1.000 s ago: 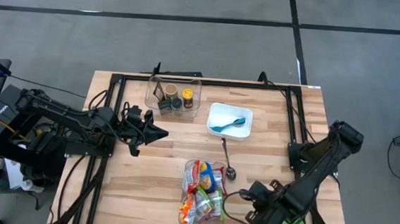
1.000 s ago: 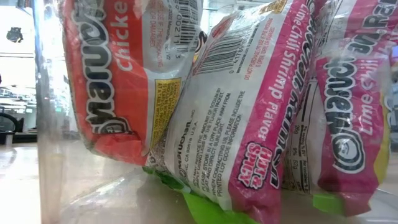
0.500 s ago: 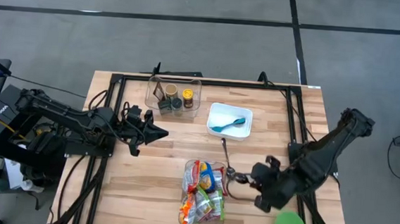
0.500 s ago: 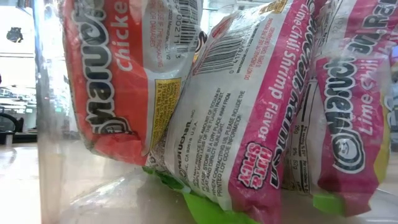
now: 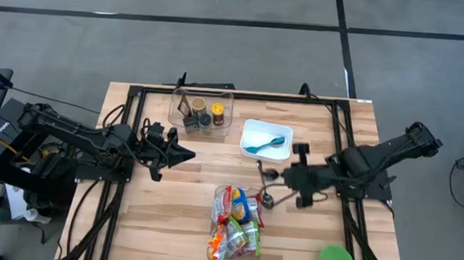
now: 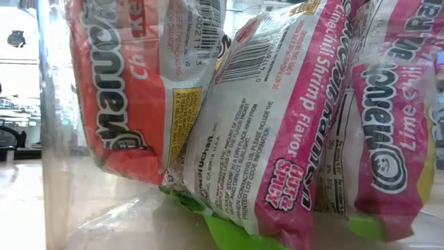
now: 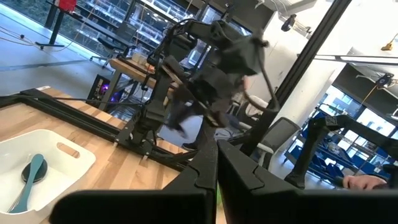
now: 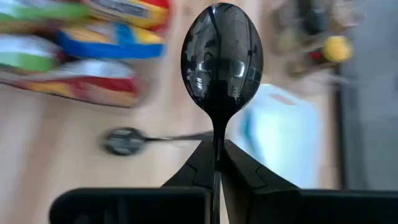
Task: Pick & Place Food Item
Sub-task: Put the bottom black spoon into the white bin
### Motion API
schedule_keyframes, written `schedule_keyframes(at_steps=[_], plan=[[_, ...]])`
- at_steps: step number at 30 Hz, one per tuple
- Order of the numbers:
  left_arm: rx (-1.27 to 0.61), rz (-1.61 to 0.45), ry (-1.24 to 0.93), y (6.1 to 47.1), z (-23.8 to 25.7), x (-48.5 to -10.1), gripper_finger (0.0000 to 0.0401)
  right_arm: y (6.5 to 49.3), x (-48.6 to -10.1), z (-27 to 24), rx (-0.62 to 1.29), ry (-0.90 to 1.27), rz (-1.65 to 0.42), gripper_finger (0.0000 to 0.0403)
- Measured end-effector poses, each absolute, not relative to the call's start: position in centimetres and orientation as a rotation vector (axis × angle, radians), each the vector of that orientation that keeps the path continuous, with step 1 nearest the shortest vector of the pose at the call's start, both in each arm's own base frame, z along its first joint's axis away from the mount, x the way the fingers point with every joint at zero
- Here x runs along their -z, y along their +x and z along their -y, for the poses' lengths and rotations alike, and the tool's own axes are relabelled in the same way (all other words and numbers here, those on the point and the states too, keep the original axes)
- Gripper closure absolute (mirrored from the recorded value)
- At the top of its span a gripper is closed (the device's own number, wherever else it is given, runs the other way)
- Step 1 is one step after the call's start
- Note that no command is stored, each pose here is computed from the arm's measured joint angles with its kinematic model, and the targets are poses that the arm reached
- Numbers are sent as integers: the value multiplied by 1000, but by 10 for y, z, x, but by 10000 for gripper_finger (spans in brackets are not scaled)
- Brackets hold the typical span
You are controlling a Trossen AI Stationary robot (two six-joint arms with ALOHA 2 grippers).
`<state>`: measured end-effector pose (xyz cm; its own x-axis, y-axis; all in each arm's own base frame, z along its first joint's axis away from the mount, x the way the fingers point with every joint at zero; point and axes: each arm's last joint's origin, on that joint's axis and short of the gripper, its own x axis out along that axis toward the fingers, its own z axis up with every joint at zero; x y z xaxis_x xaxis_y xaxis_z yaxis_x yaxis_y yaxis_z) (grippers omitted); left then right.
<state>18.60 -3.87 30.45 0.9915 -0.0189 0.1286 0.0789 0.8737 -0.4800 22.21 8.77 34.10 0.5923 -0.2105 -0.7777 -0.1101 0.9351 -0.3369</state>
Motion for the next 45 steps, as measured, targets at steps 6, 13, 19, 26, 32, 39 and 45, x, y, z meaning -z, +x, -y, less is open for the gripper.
schedule_keyframes(at_steps=[6,13,19,26,32,39,45], plan=[[52,122,-506,186,39,-305,401,235,-341,-45,163,-447,-990,396],[55,121,-506,186,39,-305,401,241,-339,7,93,-446,-1070,396],[55,121,-506,186,39,-305,401,240,-341,48,-11,-518,-1054,396],[54,122,-506,186,39,-305,401,246,-334,87,-9,-524,-1037,396],[54,122,-506,186,39,-305,401,262,-310,108,-43,-452,-1104,396],[50,123,-506,186,39,-305,401,291,-274,121,-77,-423,-1174,396],[50,123,-506,186,39,-305,401,305,-244,126,-110,-361,-1255,396]])
